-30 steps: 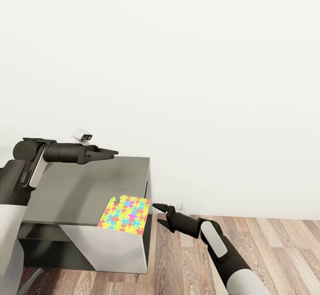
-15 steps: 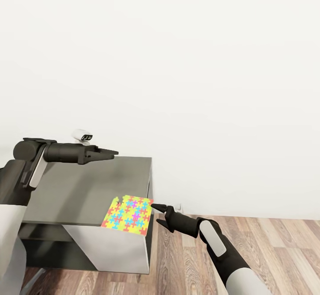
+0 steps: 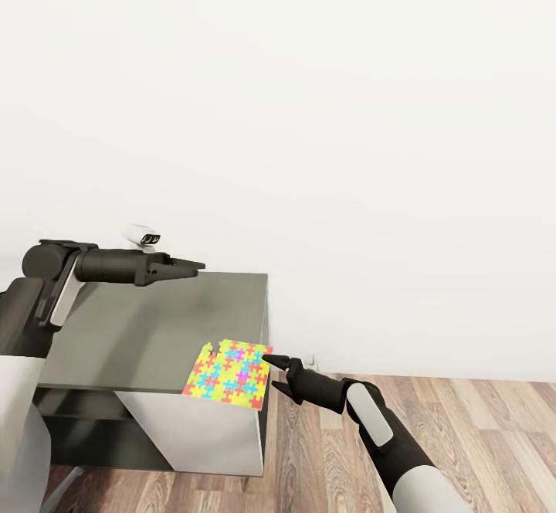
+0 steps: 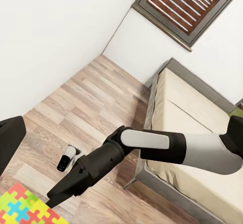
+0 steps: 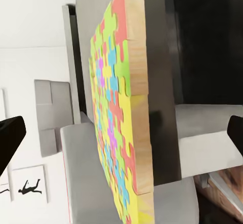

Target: Put all the toys in the child's room - the three board games (two on the bed and one on the table), the two jigsaw puzzles on the table, and the tennis ball on the table - inside the toy box on the table in the child's room.

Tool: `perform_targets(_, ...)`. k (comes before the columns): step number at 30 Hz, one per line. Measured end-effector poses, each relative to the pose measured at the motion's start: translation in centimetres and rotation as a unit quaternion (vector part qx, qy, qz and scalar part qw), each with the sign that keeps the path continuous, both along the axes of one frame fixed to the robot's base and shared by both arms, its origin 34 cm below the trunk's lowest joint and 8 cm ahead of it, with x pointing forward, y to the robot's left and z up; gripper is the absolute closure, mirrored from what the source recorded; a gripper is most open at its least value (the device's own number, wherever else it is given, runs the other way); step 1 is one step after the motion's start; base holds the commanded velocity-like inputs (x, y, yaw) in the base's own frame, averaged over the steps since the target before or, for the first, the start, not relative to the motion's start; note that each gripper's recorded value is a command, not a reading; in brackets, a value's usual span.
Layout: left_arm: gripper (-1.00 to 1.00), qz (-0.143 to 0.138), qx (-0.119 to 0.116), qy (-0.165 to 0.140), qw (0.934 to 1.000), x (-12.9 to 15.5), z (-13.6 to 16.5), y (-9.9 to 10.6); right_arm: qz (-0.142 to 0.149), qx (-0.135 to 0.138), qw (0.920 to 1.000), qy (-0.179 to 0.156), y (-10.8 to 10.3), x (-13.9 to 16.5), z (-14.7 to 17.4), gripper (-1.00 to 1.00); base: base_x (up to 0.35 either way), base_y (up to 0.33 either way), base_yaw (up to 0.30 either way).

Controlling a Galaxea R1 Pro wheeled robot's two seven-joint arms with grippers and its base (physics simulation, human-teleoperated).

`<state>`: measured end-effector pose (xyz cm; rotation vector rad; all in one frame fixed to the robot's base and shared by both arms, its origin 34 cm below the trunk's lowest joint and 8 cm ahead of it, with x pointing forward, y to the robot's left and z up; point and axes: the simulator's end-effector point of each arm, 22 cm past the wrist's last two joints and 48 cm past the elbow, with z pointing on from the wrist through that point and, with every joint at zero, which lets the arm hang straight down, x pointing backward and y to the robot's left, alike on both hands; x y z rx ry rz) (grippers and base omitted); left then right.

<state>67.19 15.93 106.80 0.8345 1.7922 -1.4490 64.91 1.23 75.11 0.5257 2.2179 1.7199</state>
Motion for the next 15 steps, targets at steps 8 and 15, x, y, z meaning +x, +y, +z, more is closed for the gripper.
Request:
perform_targets(8, -1.00, 0.000, 0.000, 0.000, 1.0000, -0.01, 0.00, -0.04, 0.000, 0.000, 1.0000, 0.000, 0.01, -0.01, 0.00, -1.00, 0.000, 0.037, 0.000)
perform_targets(15, -1.00, -0.001, 0.000, 0.000, 1.0000, -0.01, -0.04, -0.06, 0.000, 0.000, 1.0000, 0.000, 0.02, -0.01, 0.01, -1.00, 0.000, 0.003, 0.000)
